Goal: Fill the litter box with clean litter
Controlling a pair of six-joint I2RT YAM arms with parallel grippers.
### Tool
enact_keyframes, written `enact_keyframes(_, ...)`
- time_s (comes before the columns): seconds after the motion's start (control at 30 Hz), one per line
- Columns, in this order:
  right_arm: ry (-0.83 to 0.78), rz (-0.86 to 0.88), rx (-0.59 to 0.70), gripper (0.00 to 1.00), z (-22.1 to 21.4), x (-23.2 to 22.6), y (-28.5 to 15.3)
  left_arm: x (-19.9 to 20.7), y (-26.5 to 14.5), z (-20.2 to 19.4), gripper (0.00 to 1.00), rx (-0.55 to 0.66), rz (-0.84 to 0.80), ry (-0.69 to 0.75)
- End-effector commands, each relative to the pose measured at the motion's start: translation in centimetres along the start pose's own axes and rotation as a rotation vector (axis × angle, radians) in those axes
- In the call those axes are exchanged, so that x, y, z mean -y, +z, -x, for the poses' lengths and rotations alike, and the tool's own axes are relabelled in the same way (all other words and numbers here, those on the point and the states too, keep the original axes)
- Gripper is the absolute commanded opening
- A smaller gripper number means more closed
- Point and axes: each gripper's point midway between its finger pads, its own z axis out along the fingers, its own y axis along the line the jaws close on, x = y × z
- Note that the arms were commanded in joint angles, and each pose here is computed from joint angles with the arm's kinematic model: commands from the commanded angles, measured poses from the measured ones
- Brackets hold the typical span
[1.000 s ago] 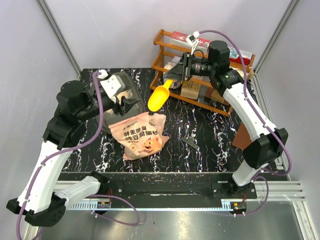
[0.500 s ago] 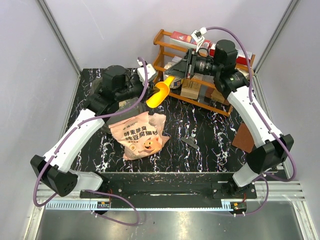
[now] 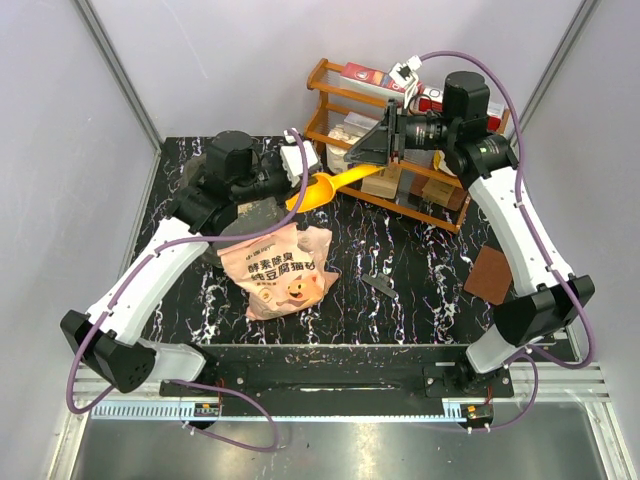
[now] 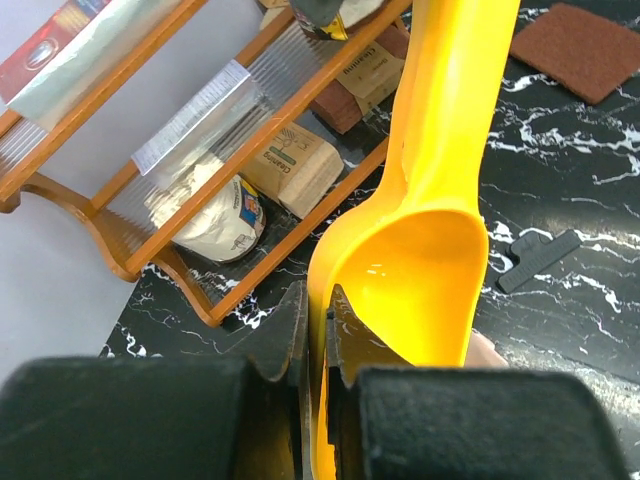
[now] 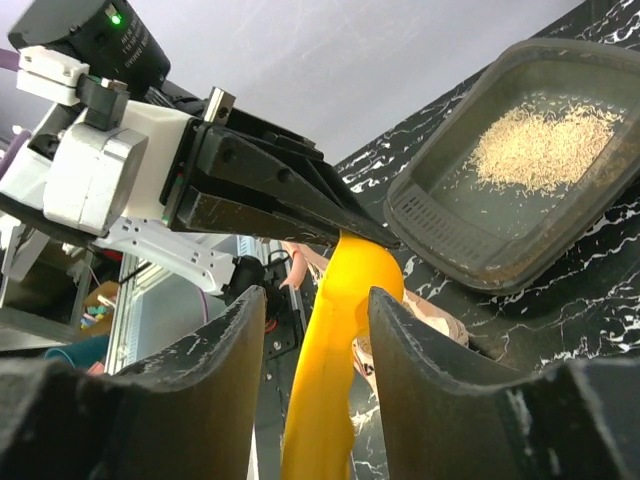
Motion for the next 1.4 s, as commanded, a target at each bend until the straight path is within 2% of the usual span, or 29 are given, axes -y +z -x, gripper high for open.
enact_keyframes(0.0, 0.007, 0.037, -0.056, 0.53, -1.3, -1.2, -0.8, 0.1, -1.3, 3.1, 0.0, 0.078, -0.017, 0.132)
enact_keyframes(0.2, 0.036, 0.011, -0.059, 0.61, -1.8, -0.2, -0.6, -0.5, -1.1, 3.3, 0.0, 0.087, 0.014, 0.104)
enact_keyframes(0.37, 0.05, -0.002, -0.057, 0.63, -1.9, -0.2, -0.4, -1.0, -1.0, 3.2, 0.0, 0.085, 0.042, 0.098)
enact_keyframes(0.57, 0.027, -0.119, -0.064, 0.61, -2.6, 1.0, 0.0, -1.9, -0.6, 3.3, 0.0, 0.078, 0.082, 0.083)
enact_keyframes(0.73, 0.02, -0.146, -0.058, 0.56, -2.5, 1.2, 0.0, -2.1, -0.2, 3.1, 0.0, 0.072, 0.094, 0.08)
enact_keyframes(0.83, 0.019, -0.156, -0.054, 0.49, -2.4, 1.4, 0.0, -1.9, 0.0, 3.0, 0.0, 0.069, 0.087, 0.073)
enact_keyframes(0.97, 0.025, -0.16, -0.052, 0.3, -2.4, 1.5, 0.1, -1.7, 0.2, 2.8, 0.0, 0.068, 0.079, 0.069)
enact_keyframes(1.0, 0.029, -0.162, -0.053, 0.13, -2.4, 1.6, 0.0, -1.9, 0.1, 2.8, 0.0, 0.066, 0.087, 0.068)
enact_keyframes(1.03, 0.027, -0.161, -0.054, 0.03, -2.5, 1.6, 0.1, -2.0, 0.1, 2.8, 0.0, 0.063, 0.092, 0.07)
enact_keyframes(1.07, 0.025, -0.167, -0.054, 0.0, -2.4, 1.6, 0.0, -2.2, 0.2, 2.5, 0.01, 0.05, 0.105, 0.072)
enact_keyframes(1.17, -0.016, -0.199, -0.054, 0.0, -2.1, 2.1, -0.5, -2.4, -1.0, 2.0, 0.09, 0.015, 0.128, 0.105)
enact_keyframes(1.2, -0.045, -0.211, -0.046, 0.0, -1.6, 2.0, -0.8, -2.3, -1.5, 1.7, 0.22, 0.0, 0.128, 0.107)
enact_keyframes(1.3, -0.131, -0.264, -0.035, 0.0, -0.3, 2.1, -1.8, -1.4, -4.0, 1.1, 0.44, -0.046, 0.108, 0.081)
enact_keyframes(1.33, -0.135, -0.27, -0.049, 0.0, -0.4, 2.5, -1.8, -1.0, -4.8, 0.9, 0.54, -0.057, 0.104, 0.072)
enact_keyframes(1.37, -0.12, -0.279, -0.1, 0.0, -1.5, 2.7, -2.1, 0.1, -6.3, 0.7, 0.59, -0.072, 0.073, 0.051)
